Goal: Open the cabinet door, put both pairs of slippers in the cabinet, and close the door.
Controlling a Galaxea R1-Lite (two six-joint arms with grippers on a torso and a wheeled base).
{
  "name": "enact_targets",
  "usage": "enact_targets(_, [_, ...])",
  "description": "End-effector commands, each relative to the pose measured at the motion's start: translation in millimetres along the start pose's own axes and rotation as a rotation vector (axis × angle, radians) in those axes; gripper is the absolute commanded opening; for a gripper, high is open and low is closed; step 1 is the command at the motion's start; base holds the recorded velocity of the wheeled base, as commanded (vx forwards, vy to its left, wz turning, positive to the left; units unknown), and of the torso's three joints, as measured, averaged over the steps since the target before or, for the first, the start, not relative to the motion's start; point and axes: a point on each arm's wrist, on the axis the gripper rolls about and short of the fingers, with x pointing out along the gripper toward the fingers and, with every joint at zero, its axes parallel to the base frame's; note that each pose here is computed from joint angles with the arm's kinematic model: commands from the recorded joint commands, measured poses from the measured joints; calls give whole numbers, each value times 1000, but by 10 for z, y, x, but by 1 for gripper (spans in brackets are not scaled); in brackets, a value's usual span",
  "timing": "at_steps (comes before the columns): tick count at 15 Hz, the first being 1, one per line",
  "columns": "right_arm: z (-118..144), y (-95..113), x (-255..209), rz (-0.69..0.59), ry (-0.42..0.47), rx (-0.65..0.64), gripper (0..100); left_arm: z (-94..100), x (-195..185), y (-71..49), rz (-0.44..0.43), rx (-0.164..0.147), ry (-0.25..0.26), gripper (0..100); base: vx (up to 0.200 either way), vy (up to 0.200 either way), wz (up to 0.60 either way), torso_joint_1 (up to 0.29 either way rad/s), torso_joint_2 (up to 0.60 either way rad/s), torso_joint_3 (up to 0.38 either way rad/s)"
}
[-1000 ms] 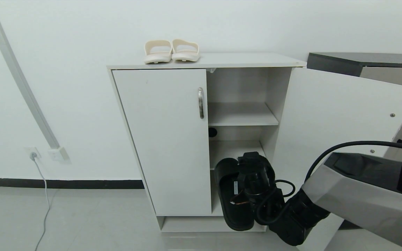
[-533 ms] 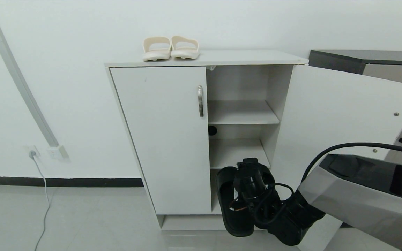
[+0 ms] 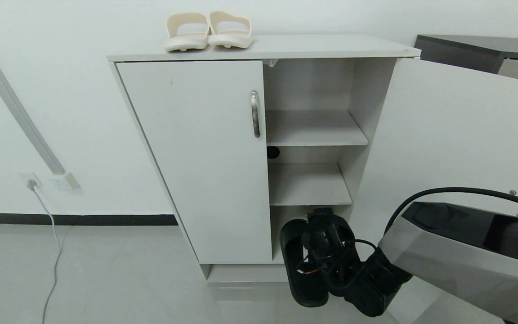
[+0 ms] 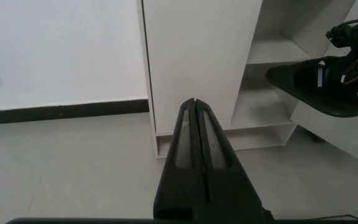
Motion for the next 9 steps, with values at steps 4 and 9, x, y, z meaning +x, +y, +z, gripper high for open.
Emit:
enact_targets(4, [-131, -2, 232, -26, -82, 34, 0, 0, 1, 0, 0, 0, 1, 0, 0, 0, 0, 7, 5, -190])
enact_targets(9, [-16, -42, 278, -35, -264, 48, 0, 0, 1, 0, 0, -1, 1, 0, 0, 0, 0, 2, 2, -32])
